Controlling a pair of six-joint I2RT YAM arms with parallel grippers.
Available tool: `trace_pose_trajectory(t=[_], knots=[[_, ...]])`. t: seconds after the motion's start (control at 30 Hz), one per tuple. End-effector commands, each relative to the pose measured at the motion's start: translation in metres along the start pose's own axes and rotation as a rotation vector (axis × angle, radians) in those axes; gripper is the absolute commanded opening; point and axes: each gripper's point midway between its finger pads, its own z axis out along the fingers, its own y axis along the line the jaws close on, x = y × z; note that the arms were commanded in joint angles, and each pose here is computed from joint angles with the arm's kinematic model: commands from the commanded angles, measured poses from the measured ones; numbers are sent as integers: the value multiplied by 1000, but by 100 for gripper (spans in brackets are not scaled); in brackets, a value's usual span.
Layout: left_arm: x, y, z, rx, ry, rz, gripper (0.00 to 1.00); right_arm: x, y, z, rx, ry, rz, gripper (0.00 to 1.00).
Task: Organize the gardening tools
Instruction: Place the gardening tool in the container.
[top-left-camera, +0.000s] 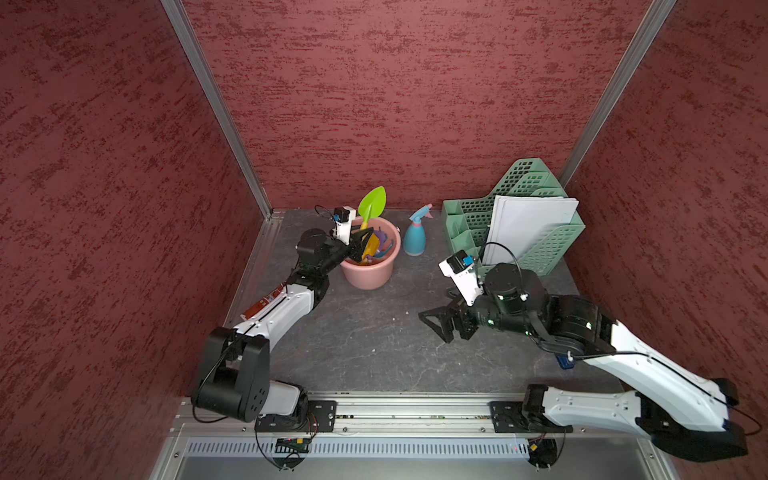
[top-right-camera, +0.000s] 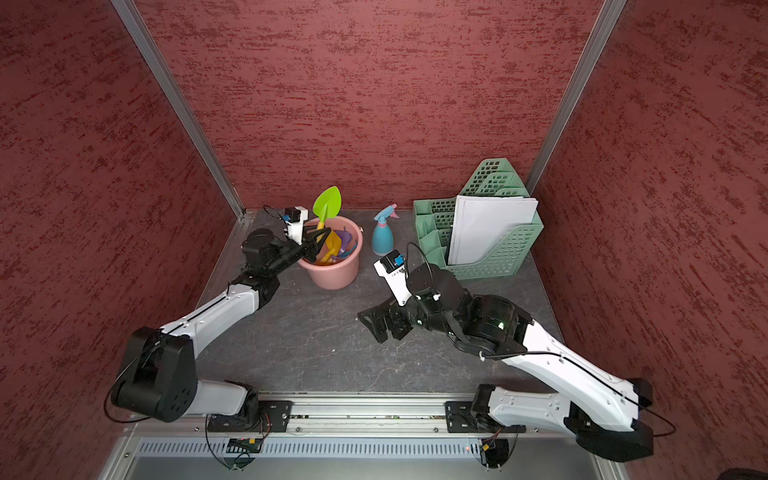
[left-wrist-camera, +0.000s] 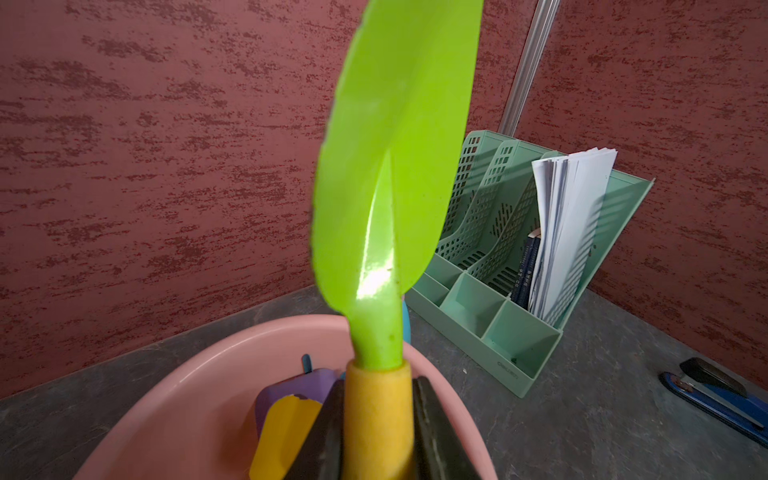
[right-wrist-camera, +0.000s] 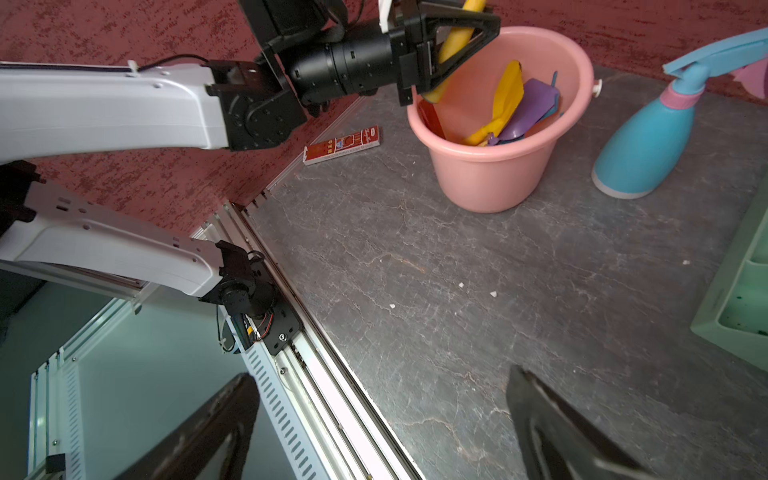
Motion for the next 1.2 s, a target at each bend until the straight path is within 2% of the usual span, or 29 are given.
trace_pose_trajectory(t=[0.0, 0.43, 0.5, 0.67, 0.7, 0.97, 1.17], knots=[[-30, 5, 6, 28, -141, 43, 0, -9, -5, 3, 15, -46, 11, 98], [9, 28, 29, -3, -127, 18, 1, -11, -11, 4, 36, -47, 15, 99], [13, 29, 28, -9, -125, 13, 15, -10, -12, 4, 36, -45, 18, 98], [18, 30, 22, -40, -140, 13, 94, -9, -12, 5, 33, -48, 24, 98], [17, 30, 21, -47, -143, 13, 100, -9, -12, 5, 31, -50, 26, 98], [0, 20, 4, -64, -169, 14, 100, -10, -14, 8, 32, -70, 40, 98], [-24, -10, -28, -79, -140, 40, 100, -16, -42, 12, 121, -123, 34, 98]])
